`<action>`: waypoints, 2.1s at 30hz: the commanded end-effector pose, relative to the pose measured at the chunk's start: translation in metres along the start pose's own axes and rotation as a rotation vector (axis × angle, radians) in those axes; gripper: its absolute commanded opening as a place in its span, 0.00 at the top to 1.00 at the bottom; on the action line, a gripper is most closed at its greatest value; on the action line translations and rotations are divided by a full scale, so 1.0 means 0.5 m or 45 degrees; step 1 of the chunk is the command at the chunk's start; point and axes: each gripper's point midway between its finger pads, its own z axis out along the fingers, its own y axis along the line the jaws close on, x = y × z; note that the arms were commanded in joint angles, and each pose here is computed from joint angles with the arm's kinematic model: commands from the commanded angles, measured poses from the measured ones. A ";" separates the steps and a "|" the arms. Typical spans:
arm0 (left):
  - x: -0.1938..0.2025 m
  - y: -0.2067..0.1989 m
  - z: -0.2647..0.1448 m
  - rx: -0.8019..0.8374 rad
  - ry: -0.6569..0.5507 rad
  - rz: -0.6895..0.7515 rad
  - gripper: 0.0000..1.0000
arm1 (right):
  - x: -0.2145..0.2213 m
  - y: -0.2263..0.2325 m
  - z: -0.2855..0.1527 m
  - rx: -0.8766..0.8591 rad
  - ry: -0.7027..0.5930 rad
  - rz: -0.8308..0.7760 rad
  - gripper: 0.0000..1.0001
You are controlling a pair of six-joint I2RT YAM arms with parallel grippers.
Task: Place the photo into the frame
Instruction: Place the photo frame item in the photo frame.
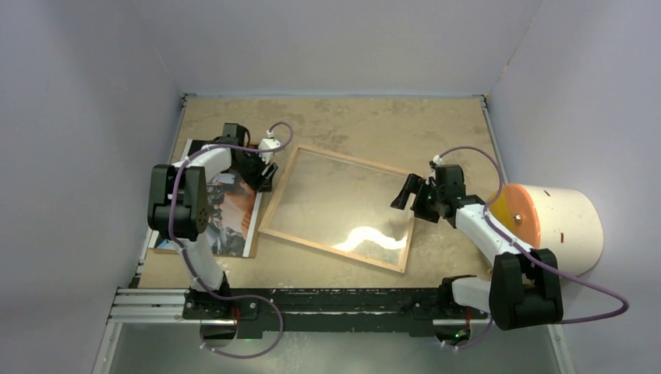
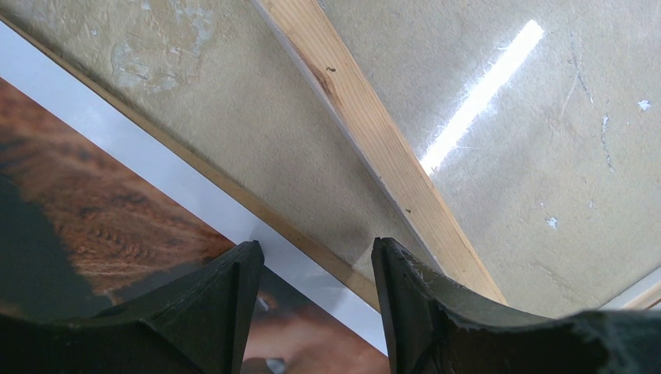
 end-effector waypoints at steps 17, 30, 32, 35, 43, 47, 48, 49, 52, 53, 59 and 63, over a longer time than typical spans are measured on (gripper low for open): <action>0.147 -0.090 0.062 0.209 0.281 -0.142 0.42 | 0.005 -0.004 0.009 0.039 0.010 -0.018 0.19; 0.148 -0.095 0.073 0.216 0.284 -0.151 0.42 | 0.028 -0.006 0.031 0.016 0.053 0.010 0.22; 0.148 -0.100 0.078 0.224 0.291 -0.146 0.42 | 0.030 -0.006 0.034 0.017 0.058 0.011 0.23; 0.147 -0.105 0.084 0.230 0.293 -0.138 0.42 | 0.035 -0.006 0.039 0.016 0.069 0.015 0.23; 0.146 -0.107 0.087 0.234 0.292 -0.132 0.43 | 0.052 -0.003 0.051 0.027 0.097 0.015 0.24; 0.148 -0.109 0.088 0.236 0.291 -0.130 0.43 | 0.059 -0.002 0.055 0.043 0.106 0.004 0.24; 0.149 -0.110 0.088 0.237 0.290 -0.130 0.43 | 0.058 -0.001 0.055 0.047 0.106 -0.002 0.25; 0.150 -0.110 0.088 0.238 0.293 -0.130 0.43 | 0.058 -0.001 0.054 0.054 0.104 -0.010 0.25; 0.150 -0.111 0.090 0.241 0.290 -0.128 0.43 | 0.057 0.006 0.054 0.072 0.105 -0.043 0.25; 0.150 -0.112 0.091 0.244 0.291 -0.129 0.44 | 0.056 0.009 0.055 0.077 0.106 -0.056 0.25; 0.151 -0.120 0.094 0.253 0.294 -0.119 0.44 | 0.065 0.027 0.065 0.071 0.127 -0.085 0.26; 0.154 -0.121 0.093 0.253 0.299 -0.114 0.44 | 0.067 0.028 0.069 0.071 0.130 -0.083 0.26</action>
